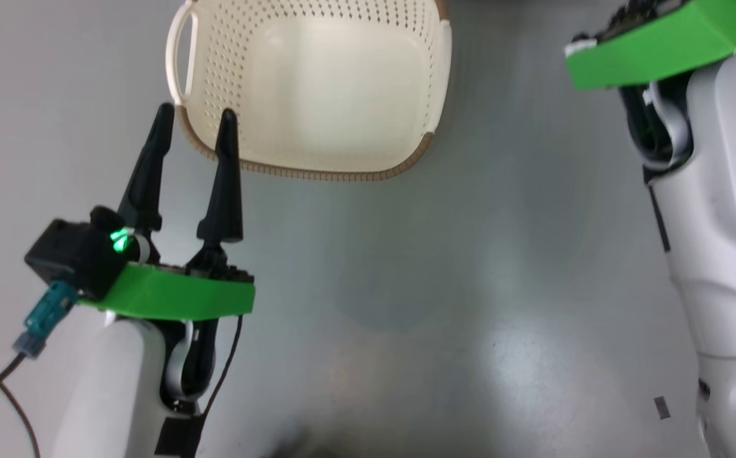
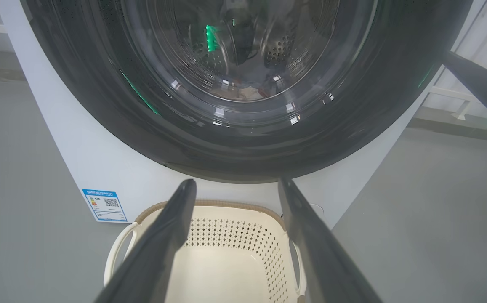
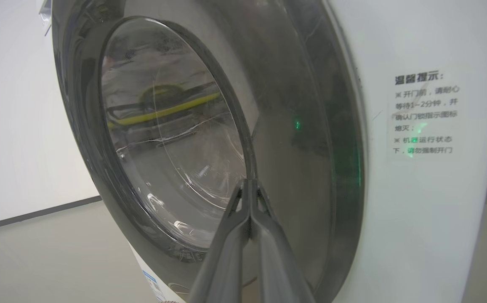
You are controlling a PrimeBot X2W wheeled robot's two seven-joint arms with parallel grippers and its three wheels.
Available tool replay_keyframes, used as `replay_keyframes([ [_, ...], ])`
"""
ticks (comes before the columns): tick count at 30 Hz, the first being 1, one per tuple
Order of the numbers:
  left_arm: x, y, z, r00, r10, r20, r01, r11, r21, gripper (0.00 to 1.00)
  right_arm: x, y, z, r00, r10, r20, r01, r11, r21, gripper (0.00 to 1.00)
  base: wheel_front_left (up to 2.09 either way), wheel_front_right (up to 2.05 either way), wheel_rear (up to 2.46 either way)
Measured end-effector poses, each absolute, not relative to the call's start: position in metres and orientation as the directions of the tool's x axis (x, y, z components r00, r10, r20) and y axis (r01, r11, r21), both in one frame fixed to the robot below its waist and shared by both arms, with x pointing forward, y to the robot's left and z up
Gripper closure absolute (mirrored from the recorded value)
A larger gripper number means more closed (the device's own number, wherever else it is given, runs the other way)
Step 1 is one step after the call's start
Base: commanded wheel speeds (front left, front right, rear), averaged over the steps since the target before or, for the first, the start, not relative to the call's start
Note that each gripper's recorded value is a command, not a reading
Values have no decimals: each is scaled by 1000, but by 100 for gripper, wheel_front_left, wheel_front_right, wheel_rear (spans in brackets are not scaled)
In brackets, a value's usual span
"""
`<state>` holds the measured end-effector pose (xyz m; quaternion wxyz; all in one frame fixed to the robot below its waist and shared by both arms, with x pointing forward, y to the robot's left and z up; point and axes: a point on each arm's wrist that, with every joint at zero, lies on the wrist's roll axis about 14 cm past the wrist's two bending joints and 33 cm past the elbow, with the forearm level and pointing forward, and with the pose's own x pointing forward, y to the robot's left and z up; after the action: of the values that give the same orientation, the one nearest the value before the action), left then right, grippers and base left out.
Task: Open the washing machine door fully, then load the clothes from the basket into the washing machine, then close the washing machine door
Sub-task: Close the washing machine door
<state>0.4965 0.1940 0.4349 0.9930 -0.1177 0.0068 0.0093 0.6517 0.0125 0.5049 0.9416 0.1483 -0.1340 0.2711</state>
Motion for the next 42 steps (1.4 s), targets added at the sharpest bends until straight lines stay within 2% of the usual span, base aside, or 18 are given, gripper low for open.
replay_keyframes([
  [5,487,201,443,999,38,-6,-38,976,-216,0,632,9,505,820,482,310,-556,798,231,100,0,0,0],
  [13,475,203,456,999,44,16,-40,978,-204,0,605,1,508,816,510,272,-566,801,194,100,0,0,0],
  [23,457,207,472,997,60,42,-50,979,-197,0,574,-17,518,834,494,245,-541,817,197,100,0,0,0],
  [42,416,213,488,995,85,55,-73,978,-194,0,517,-85,532,912,355,205,-393,900,189,100,0,0,0],
])
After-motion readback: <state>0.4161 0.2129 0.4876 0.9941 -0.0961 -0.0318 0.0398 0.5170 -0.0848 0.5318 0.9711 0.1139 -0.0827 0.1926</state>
